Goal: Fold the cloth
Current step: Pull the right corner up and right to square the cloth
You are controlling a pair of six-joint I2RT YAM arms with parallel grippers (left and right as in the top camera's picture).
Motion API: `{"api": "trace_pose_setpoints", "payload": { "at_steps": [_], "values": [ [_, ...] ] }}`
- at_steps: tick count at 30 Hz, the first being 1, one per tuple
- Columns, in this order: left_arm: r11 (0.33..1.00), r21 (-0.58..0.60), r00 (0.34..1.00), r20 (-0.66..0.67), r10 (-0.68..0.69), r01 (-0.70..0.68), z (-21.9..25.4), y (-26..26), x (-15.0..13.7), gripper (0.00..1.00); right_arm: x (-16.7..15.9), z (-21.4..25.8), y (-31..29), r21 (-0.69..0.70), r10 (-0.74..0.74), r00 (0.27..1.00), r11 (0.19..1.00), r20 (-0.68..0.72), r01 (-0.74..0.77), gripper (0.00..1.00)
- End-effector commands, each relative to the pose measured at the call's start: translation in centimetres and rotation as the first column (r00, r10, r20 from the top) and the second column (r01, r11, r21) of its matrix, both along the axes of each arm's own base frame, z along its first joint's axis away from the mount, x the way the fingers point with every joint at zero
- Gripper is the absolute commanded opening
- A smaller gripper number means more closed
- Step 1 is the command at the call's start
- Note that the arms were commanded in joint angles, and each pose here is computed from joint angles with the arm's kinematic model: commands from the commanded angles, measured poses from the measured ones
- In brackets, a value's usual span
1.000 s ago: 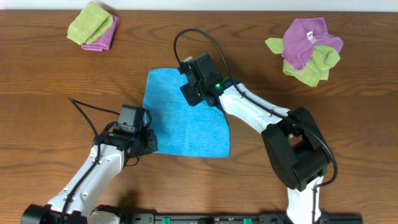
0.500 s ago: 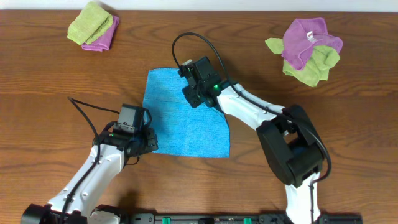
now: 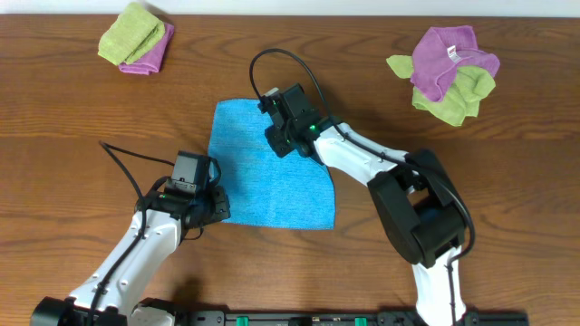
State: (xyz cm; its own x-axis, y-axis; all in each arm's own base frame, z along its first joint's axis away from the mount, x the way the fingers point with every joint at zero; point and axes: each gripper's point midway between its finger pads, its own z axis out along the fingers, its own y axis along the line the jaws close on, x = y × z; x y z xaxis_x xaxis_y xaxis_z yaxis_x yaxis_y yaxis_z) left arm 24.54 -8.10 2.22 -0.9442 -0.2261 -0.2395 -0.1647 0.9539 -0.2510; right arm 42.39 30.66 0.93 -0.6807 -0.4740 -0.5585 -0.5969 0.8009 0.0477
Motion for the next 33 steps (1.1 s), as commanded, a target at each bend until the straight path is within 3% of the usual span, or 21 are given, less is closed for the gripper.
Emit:
{"api": "trace_pose_setpoints", "payload": {
  "at_steps": [1,7,13,24,33],
  "values": [
    [1.000,-0.004,1.000,-0.008,0.011,-0.011,-0.2,0.1,-0.1,0.06,0.0,0.2,1.0,0.026,0.000,1.000,1.000,-0.004,0.000,0.39],
    [1.000,-0.020,1.000,-0.011,0.005,-0.005,-0.1,-0.1,-0.2,0.06,0.0,-0.3,1.0,0.024,-0.001,1.000,1.000,-0.007,0.001,0.35],
    [1.000,-0.020,1.000,-0.012,0.005,-0.005,-0.1,-0.1,-0.2,0.06,-0.2,-1.3,0.8,0.030,-0.043,0.998,0.999,-0.047,0.045,0.02],
    [0.999,0.033,1.000,0.003,0.023,-0.023,-0.2,0.8,0.1,0.06,1.5,3.9,0.9,-0.030,-0.047,0.998,0.999,-0.041,0.046,0.01],
    [0.998,0.047,0.999,0.029,0.030,-0.031,-0.1,1.0,0.7,0.06,2.3,4.6,-4.2,-0.279,-0.149,0.989,0.949,0.017,0.147,0.01]
  ]
}}
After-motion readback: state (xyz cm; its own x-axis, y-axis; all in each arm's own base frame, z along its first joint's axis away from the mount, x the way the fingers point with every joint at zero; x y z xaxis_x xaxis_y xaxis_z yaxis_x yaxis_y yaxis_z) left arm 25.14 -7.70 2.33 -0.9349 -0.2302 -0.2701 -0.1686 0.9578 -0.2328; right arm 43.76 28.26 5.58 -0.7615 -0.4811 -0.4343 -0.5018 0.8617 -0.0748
